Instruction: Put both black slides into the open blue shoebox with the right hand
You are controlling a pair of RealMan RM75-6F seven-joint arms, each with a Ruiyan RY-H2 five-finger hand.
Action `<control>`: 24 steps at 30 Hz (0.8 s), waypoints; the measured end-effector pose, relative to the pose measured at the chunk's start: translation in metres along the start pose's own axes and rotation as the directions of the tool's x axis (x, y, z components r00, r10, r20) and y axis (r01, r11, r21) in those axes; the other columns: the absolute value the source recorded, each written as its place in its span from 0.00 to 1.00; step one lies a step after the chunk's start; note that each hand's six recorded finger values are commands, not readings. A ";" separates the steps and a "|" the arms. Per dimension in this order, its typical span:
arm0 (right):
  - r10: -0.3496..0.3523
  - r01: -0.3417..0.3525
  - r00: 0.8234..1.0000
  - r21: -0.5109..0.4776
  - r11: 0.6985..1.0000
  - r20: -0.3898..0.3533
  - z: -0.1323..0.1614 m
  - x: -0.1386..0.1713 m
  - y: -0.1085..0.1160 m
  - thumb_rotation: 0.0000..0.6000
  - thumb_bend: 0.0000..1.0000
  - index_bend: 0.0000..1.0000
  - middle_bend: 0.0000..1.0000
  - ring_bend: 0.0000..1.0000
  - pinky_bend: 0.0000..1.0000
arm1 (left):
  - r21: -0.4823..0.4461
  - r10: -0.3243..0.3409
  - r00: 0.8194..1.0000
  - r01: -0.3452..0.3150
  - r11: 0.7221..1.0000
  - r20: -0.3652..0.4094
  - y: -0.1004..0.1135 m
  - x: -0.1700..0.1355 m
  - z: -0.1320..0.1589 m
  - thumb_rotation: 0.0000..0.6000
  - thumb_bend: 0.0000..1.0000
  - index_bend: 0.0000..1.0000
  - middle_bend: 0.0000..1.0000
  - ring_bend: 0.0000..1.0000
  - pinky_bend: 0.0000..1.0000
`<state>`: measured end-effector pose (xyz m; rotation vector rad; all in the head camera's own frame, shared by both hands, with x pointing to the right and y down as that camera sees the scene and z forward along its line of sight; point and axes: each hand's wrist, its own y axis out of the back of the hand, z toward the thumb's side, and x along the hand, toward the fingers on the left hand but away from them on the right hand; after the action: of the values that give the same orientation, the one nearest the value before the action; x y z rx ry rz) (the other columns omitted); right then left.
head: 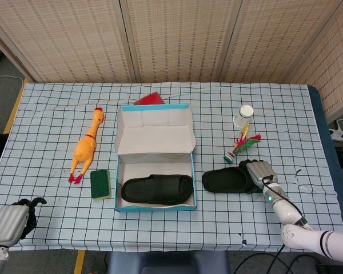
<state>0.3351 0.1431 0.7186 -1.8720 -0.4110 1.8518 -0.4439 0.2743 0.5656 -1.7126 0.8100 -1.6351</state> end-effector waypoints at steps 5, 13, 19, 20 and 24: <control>-0.063 0.063 0.998 0.001 0.998 -0.008 0.002 0.009 0.009 1.00 0.06 0.47 0.41 0.30 0.27 | 0.000 0.000 1.000 0.000 1.000 -0.002 0.000 0.000 -0.001 1.00 0.48 0.35 0.38 0.39 0.55; -0.342 0.336 0.939 0.118 0.934 0.028 0.005 0.045 0.041 1.00 0.06 0.47 0.42 0.31 0.27 | 0.004 -0.003 1.000 0.003 1.000 -0.004 -0.001 0.000 0.000 1.00 0.48 0.35 0.38 0.39 0.55; -0.601 0.593 0.799 0.169 0.787 -0.007 0.029 0.080 0.061 1.00 0.06 0.51 0.46 0.35 0.30 | 0.001 -0.002 1.000 0.002 1.000 -0.007 0.000 0.000 -0.001 1.00 0.48 0.35 0.38 0.39 0.55; -0.626 0.622 0.779 0.157 0.767 -0.028 0.036 0.084 0.061 1.00 0.06 0.51 0.46 0.35 0.30 | 0.001 -0.001 1.000 0.001 1.000 -0.006 0.000 0.000 -0.001 1.00 0.48 0.35 0.38 0.39 0.55; -0.713 0.723 0.689 0.054 0.689 -0.129 0.069 0.097 0.063 1.00 0.06 0.51 0.46 0.35 0.30 | 0.000 0.000 1.000 0.000 1.000 -0.004 0.000 0.000 -0.001 1.00 0.48 0.35 0.38 0.39 0.55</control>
<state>0.2632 0.1487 0.6043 -1.4103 -0.8604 1.2006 -0.4446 0.2743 0.5652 -1.7100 0.8122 -1.6388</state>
